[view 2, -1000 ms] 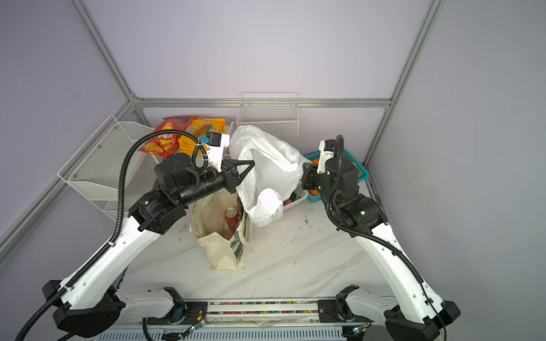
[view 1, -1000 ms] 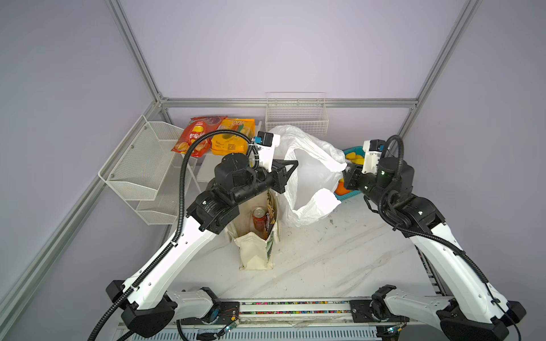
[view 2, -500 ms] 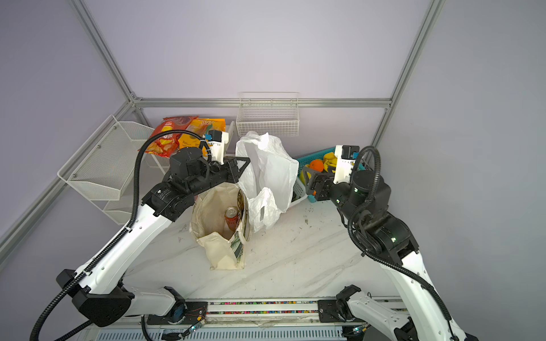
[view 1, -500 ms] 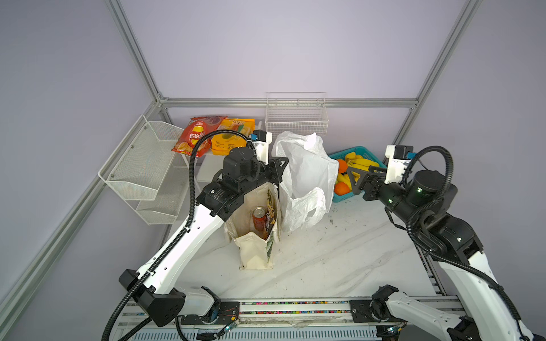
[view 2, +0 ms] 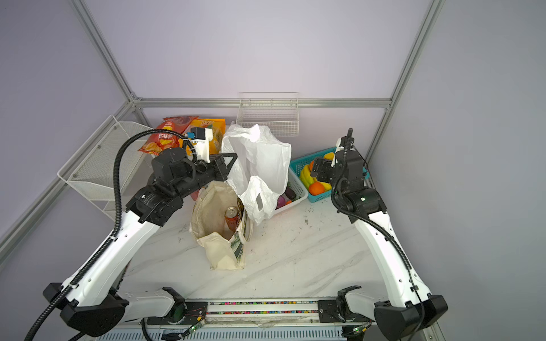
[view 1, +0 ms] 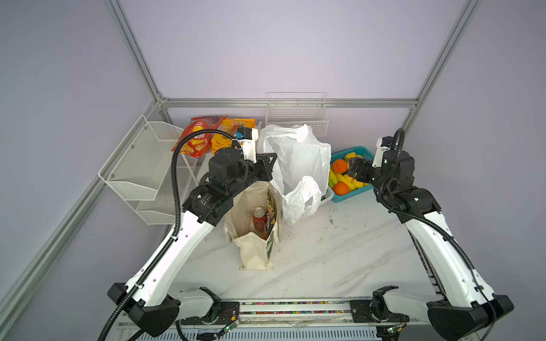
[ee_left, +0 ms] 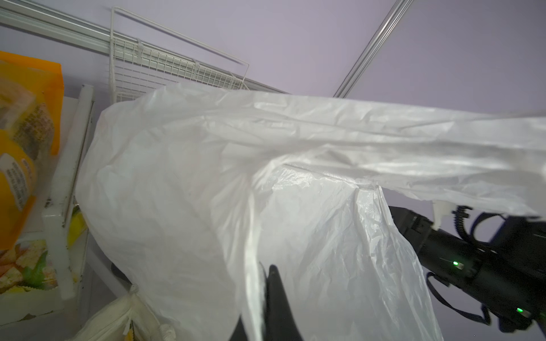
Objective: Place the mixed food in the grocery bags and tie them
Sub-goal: 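Hold the plastic bag up with left gripper while right moves to the teal fruit basket, then grasp the orange fruit in the teal basket with the right gripper and lift it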
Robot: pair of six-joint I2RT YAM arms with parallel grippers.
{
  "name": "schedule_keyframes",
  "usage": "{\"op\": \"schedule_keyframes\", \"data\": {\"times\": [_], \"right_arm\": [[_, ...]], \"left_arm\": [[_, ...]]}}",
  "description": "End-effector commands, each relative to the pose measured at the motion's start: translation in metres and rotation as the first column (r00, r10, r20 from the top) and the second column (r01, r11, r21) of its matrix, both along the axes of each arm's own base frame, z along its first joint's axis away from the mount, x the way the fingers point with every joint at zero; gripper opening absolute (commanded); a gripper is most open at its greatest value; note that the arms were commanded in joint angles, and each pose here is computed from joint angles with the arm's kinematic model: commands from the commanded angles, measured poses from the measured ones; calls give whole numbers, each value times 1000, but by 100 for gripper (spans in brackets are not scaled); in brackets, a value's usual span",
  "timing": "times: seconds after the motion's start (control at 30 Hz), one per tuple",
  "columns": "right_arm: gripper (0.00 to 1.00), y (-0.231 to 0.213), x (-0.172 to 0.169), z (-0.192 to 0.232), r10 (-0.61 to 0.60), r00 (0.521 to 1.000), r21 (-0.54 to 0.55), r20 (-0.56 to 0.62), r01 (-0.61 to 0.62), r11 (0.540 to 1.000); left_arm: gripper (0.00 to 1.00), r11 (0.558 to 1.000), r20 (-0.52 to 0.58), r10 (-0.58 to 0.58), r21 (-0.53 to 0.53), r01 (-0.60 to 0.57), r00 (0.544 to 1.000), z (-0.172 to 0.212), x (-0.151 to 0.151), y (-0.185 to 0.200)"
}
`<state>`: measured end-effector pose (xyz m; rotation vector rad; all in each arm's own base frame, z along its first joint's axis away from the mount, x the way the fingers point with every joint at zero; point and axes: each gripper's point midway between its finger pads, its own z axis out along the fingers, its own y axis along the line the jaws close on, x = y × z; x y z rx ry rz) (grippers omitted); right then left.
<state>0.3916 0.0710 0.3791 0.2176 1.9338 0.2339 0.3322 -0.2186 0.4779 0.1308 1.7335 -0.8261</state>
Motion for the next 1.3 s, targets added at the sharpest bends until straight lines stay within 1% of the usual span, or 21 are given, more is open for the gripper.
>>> {"op": "schedule_keyframes", "data": {"times": [0.0,0.07,0.23,0.33,0.53,0.63,0.9,1.1,1.27], "right_arm": [[92,6,33,-18,47,999,41,0,-47,998],[92,7,59,-45,37,998,30,-51,-36,999],[93,5,114,-88,-2,995,-6,-104,2,1000],[93,2,140,-110,-43,990,-49,-137,37,998],[92,-11,180,-138,-127,979,-163,-157,101,981],[92,-14,195,-154,-141,974,-200,-177,105,974],[89,-12,224,-184,-120,972,-224,-204,73,972],[87,-6,236,-202,-92,970,-220,-226,41,975],[83,-3,238,-217,-77,964,-221,-255,19,975]], "left_arm": [[0,1000,34,-19,3,18,999,-2,-4,0],[0,999,28,-41,-1,41,999,-4,-5,-4],[0,997,18,-78,-1,78,997,-9,-4,-12],[0,996,23,-93,-8,94,995,-10,-5,-14],[0,994,24,-106,-9,106,994,-13,-4,-18],[0,993,21,-114,-7,114,993,-14,-2,-20],[0,993,24,-118,-1,118,993,-16,-2,-21],[0,991,17,-131,0,131,991,-19,-2,-24],[0,991,15,-137,1,137,990,-20,-3,-24]]}}
